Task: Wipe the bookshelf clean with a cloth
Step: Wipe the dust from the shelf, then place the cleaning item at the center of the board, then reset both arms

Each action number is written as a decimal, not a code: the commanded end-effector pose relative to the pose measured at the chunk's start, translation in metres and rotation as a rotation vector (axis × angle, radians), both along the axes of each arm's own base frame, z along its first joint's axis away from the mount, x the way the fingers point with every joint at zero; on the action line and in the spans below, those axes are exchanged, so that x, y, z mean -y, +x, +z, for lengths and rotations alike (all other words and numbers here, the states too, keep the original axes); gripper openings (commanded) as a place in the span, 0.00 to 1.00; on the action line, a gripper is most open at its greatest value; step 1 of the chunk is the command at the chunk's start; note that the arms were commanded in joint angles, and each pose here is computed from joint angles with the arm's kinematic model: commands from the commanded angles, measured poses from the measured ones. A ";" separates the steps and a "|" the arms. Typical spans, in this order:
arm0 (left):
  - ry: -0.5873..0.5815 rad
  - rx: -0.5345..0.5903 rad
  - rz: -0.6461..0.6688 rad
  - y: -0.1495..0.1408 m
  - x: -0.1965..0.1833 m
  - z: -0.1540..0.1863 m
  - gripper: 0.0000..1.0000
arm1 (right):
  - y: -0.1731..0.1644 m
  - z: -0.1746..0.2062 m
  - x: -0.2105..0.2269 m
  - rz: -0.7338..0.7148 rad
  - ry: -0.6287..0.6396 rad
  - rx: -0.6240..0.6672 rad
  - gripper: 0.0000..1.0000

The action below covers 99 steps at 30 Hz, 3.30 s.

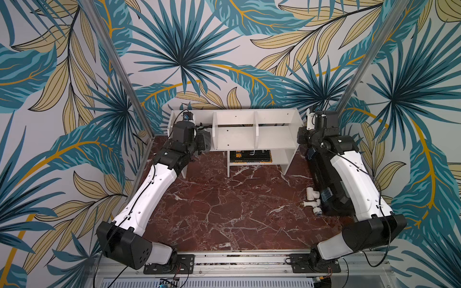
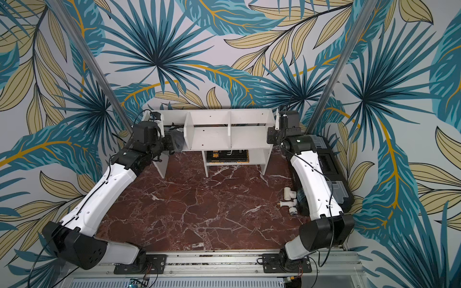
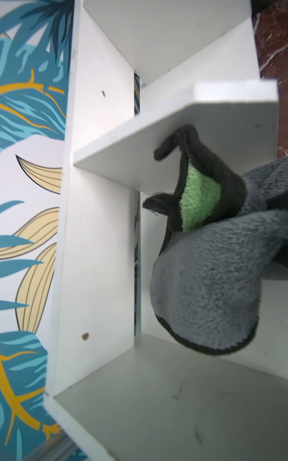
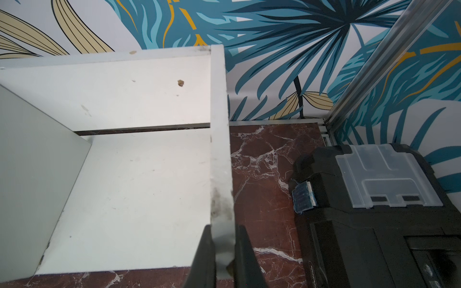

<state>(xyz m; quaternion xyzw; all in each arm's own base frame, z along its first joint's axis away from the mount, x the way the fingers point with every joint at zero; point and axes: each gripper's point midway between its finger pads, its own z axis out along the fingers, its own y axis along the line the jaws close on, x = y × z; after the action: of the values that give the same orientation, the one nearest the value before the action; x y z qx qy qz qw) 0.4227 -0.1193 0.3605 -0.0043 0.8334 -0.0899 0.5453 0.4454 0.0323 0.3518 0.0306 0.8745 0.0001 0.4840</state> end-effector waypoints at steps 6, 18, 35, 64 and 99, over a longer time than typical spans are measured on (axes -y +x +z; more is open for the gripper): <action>-0.045 0.308 -0.187 -0.037 0.057 0.139 0.00 | -0.003 -0.014 -0.036 0.069 0.191 -0.059 0.00; -0.036 0.228 -0.595 -0.062 0.199 0.091 0.00 | -0.011 -0.008 -0.031 0.055 0.171 -0.043 0.18; -0.039 0.085 -0.693 -0.145 0.167 -0.051 0.00 | -0.096 0.035 0.010 -0.080 0.132 0.133 1.00; 0.424 0.185 0.259 -0.085 -0.005 -0.066 1.00 | -0.122 -0.179 0.057 -0.427 0.121 -0.028 0.99; 0.254 0.156 0.301 -0.026 -0.137 -0.242 1.00 | -0.049 -0.241 0.058 -0.161 -0.088 0.257 0.99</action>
<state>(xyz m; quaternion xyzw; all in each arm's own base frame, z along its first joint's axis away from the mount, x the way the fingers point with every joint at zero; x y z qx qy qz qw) 0.3950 0.0219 0.1039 -0.0637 0.8030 0.1102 0.5822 0.3919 -0.0273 0.0931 0.0768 0.8206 -0.0821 0.5603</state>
